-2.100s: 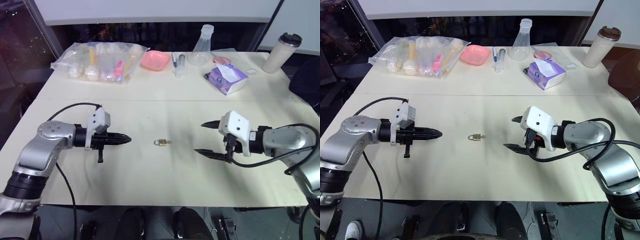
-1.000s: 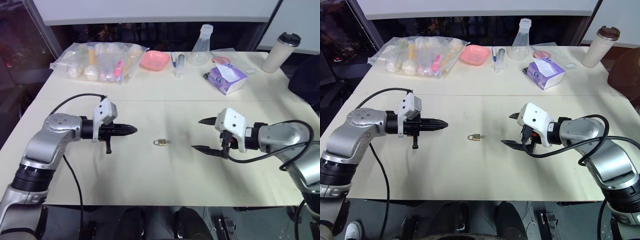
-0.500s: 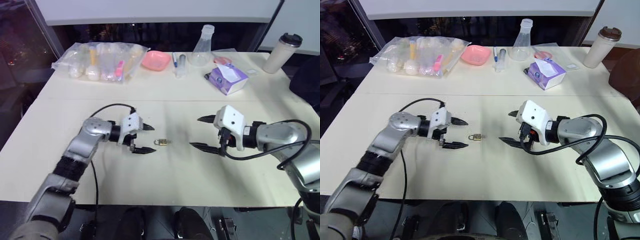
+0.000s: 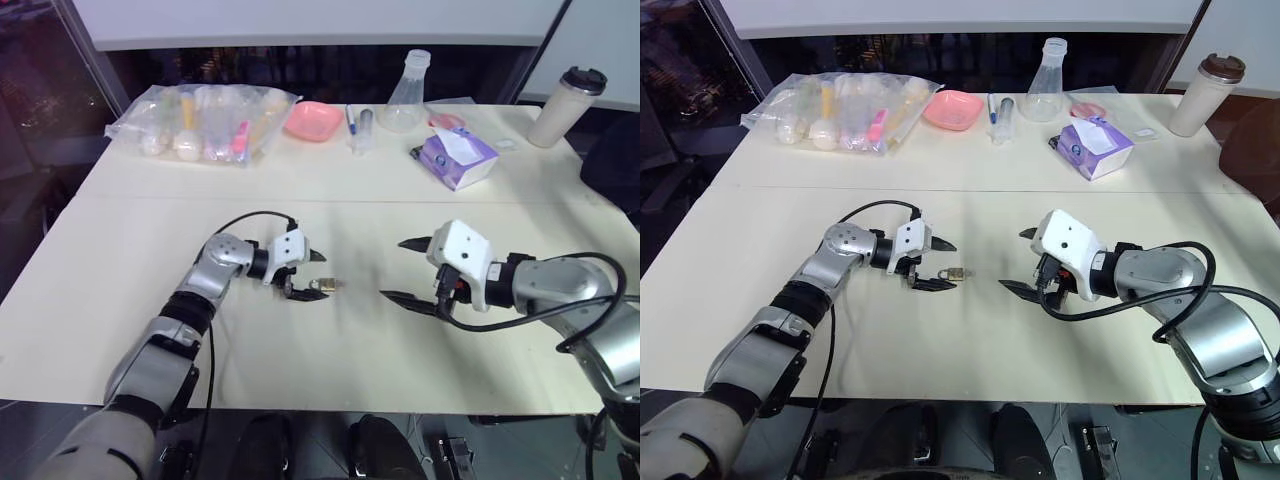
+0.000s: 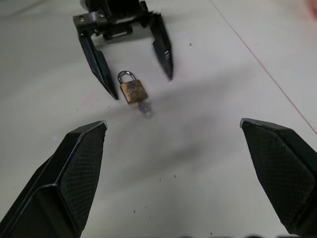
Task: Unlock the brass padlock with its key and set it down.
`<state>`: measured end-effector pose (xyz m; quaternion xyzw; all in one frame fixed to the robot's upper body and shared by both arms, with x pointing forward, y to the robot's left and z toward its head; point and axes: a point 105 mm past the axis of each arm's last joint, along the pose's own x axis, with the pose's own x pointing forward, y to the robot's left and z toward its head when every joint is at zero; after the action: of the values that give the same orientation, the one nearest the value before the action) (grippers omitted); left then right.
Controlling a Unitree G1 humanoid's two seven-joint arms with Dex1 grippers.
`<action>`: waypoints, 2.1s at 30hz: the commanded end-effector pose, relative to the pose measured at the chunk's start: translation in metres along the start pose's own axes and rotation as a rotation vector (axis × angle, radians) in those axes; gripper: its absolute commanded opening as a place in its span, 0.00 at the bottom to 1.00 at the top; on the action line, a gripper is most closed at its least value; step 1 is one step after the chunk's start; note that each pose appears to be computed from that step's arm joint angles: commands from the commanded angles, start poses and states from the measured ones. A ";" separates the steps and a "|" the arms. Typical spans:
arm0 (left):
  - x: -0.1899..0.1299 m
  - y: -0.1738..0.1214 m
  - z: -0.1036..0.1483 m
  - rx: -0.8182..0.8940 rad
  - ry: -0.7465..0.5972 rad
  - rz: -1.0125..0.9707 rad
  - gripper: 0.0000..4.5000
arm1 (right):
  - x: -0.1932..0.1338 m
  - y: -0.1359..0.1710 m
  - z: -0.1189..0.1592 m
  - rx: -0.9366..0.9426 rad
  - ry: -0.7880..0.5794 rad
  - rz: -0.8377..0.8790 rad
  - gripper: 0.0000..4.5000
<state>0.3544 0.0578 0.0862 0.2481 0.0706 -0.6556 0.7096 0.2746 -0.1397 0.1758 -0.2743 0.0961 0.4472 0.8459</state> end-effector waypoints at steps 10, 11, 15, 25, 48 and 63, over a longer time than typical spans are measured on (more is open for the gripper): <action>-0.005 -0.007 -0.005 -0.022 0.025 -0.041 0.16 | -0.001 -0.001 0.014 -0.086 -0.031 -0.017 1.00; -0.008 -0.005 0.000 -0.036 0.009 -0.038 0.16 | 0.001 -0.001 0.015 -0.104 -0.035 -0.021 1.00; -0.027 0.009 0.036 -0.094 -0.103 -0.035 0.16 | 0.013 -0.013 0.015 -0.332 -0.020 -0.114 1.00; -0.047 0.016 0.087 -0.059 -0.167 -0.095 0.16 | 0.039 -0.022 0.039 -0.970 -0.128 -0.254 1.00; -0.044 0.017 0.091 -0.021 -0.176 -0.084 0.16 | 0.061 -0.008 0.053 -1.042 -0.226 -0.203 0.00; -0.038 0.024 0.092 0.134 -0.154 -0.008 0.16 | 0.065 0.000 0.054 -1.021 -0.230 -0.124 0.00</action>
<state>0.3513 0.0567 0.1804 0.2253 -0.0020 -0.6834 0.6944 0.3185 -0.0790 0.1774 -0.6173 -0.1959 0.4057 0.6450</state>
